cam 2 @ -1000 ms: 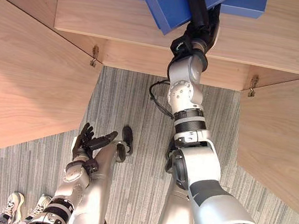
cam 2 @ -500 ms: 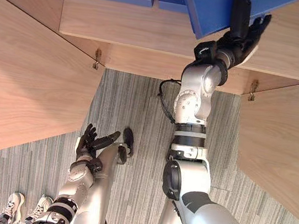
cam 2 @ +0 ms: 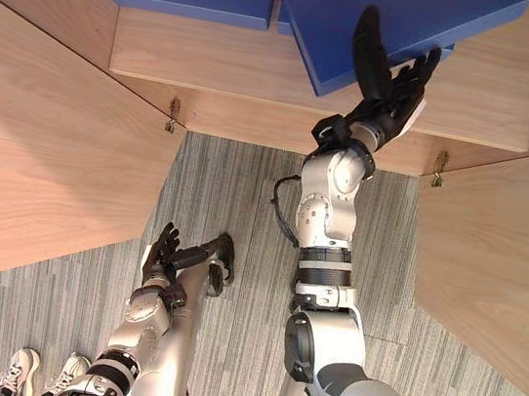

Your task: Walk over to the cabinet, pick up the folder, carry it to the office cabinet, place the folder inside the office cabinet, then close the office cabinet door

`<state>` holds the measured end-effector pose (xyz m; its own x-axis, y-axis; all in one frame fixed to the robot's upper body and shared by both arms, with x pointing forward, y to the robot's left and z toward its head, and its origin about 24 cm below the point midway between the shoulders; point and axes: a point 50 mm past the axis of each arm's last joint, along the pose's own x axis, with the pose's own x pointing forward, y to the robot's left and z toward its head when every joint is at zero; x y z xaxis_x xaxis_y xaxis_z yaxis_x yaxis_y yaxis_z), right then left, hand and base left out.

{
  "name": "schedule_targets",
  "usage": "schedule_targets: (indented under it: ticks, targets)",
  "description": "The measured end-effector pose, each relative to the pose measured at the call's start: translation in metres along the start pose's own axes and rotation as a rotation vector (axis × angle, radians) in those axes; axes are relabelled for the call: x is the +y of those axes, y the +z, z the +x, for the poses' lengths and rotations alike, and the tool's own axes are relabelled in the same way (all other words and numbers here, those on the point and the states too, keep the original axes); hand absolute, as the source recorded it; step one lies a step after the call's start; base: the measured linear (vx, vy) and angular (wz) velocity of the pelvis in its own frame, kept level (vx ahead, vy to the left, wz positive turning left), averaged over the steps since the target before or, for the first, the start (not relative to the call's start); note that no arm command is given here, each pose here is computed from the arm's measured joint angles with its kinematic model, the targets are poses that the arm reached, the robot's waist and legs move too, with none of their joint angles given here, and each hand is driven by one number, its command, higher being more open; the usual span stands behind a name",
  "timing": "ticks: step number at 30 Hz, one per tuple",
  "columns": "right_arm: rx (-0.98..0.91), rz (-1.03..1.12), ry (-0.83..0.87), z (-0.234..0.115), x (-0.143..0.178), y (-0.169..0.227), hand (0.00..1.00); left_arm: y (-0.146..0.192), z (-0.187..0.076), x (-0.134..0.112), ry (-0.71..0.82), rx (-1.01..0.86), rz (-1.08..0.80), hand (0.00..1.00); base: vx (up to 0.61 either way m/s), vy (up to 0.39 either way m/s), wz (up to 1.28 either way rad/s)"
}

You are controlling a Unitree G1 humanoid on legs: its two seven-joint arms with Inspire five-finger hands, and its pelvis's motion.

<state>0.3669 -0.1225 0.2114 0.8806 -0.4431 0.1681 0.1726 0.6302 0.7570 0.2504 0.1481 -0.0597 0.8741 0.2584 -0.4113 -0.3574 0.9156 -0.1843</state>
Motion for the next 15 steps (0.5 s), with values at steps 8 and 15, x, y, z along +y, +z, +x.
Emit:
schedule_targets:
  ticks: [8,15]
  targets:
    - [0.045,0.127,-0.06,0.014,0.001,0.005,1.0,0.001,0.003,0.0,0.011,-0.002,-0.011,1.0,0.02,-0.015,0.01]
    - [0.027,0.052,0.018,0.019,0.003,0.009,1.0,0.0,0.003,0.002,0.017,0.004,-0.014,1.0,0.0,-0.003,-0.03]
